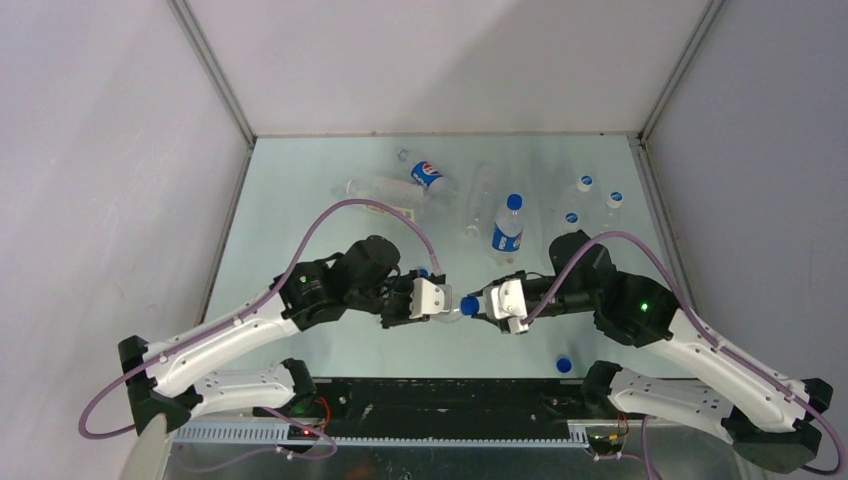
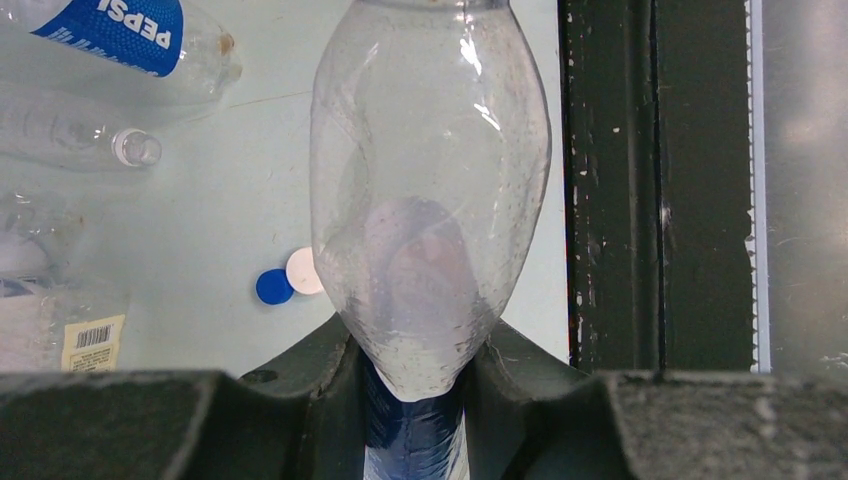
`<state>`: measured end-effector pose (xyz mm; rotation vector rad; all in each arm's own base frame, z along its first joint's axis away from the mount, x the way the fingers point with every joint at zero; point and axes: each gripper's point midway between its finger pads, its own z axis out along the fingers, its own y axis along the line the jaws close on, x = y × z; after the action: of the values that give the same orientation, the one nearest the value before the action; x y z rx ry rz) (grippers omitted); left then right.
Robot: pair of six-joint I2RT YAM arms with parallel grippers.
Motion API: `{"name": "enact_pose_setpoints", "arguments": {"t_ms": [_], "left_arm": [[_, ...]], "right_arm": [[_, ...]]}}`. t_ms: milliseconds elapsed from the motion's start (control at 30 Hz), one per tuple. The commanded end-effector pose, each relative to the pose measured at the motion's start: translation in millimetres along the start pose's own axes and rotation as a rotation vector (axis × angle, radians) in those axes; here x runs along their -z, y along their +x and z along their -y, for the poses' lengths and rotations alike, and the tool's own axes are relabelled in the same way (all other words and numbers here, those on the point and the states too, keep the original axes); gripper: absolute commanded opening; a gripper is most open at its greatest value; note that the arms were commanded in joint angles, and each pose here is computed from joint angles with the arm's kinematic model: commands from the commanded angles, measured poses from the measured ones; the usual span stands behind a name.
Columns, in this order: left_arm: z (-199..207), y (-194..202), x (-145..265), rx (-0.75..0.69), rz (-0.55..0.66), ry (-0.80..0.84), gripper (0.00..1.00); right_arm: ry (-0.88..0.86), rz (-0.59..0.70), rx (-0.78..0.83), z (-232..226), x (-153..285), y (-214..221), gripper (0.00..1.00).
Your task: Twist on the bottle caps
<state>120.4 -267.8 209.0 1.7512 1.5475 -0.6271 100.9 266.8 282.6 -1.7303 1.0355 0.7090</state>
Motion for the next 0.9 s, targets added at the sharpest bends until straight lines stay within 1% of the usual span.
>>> {"name": "enact_pose_setpoints", "arguments": {"t_ms": [0, 33, 67, 100, 133, 167, 200, 233, 267, 300, 333, 367, 400, 433, 467, 567, 633, 667, 700, 733, 767, 800, 833, 867], "left_arm": [[-21, -45, 16, -0.029, 0.142, -0.094, 0.0], [-24, -44, 18, -0.021, 0.146, -0.119, 0.0], [-31, -49, 19, -0.026, 0.162, -0.162, 0.0], [-32, -47, 20, -0.021, 0.168, -0.185, 0.0], [-39, -52, 24, -0.033, 0.185, -0.246, 0.0], [-44, -53, 24, -0.041, 0.193, -0.286, 0.0], [-51, -52, 29, -0.05, 0.181, -0.362, 0.0], [-54, -50, 28, -0.071, 0.175, -0.401, 0.0], [-60, -49, 33, -0.082, 0.159, -0.469, 0.0], [-63, -48, 33, -0.1, 0.16, -0.505, 0.0], [-66, -48, 38, -0.108, 0.152, -0.562, 0.0], [-69, -48, 38, -0.124, 0.155, -0.595, 0.0], [-70, -44, 40, -0.139, 0.135, -0.637, 0.0], [-71, -48, 43, -0.146, 0.142, -0.678, 0.0], [-72, -44, 42, -0.165, 0.123, -0.694, 0.0], [-74, -39, 40, -0.183, 0.082, -0.733, 0.0], [-71, -32, 37, -0.189, 0.05, -0.719, 0.0], [-70, -28, 36, -0.187, 0.036, -0.71, 0.0], [-69, -26, 35, -0.184, 0.034, -0.698, 0.0], [-67, -20, 35, -0.171, 0.02, -0.679, 0.0], [-66, -18, 34, -0.155, 0.028, -0.646, 0.0], [-63, -13, 33, -0.131, 0.019, -0.61, 0.0], [-59, -12, 31, -0.105, 0.038, -0.562, 0.0], [-50, -12, 26, -0.102, 0.049, -0.489, 0.0]], "right_arm": [[0.063, 0.0, -0.086, 13, -3, -6, 0.13], [0.076, 0.004, -0.175, 12, -4, -6, 0.06], [0.113, 0.019, -0.207, 19, -5, -10, 0.02], [0.131, 0.032, -0.316, 19, -7, -12, 0.0], [0.175, 0.048, -0.365, 26, -8, -17, 0.0], [0.239, 0.053, -0.503, 32, -8, -17, 0.0], [0.292, 0.085, -0.57, 42, -7, -22, 0.0], [0.387, 0.103, -0.751, 52, -4, -20, 0.0], [0.431, 0.119, -0.837, 57, -3, -20, 0.0], [0.504, 0.145, -1.01, 63, -1, -16, 0.0], [0.532, 0.145, -1.093, 64, -1, -12, 0.0], [0.573, 0.166, -1.248, 66, -1, -8, 0.0], [0.586, 0.186, -1.369, 65, -3, -7, 0.0], [0.601, 0.193, -1.415, 66, -3, -4, 0.0], [0.618, 0.211, -1.472, 68, -3, -3, 0.0], [0.648, 0.256, -1.478, 76, 1, -6, 0.0], [0.628, 0.274, -1.377, 79, 4, -14, 0.02], [0.601, 0.256, -1.265, 78, 6, -17, 0.07], [0.579, 0.278, -1.188, 79, 10, -26, 0.21], [0.55, 0.254, -1.04, 77, 12, -29, 0.28], [0.535, 0.253, -0.966, 75, 17, -33, 0.41], [0.499, 0.211, -0.816, 70, 18, -32, 0.47], [0.487, 0.199, -0.736, 68, 22, -33, 0.56], [0.454, 0.152, -0.607, 62, 23, -28, 0.59]]}}
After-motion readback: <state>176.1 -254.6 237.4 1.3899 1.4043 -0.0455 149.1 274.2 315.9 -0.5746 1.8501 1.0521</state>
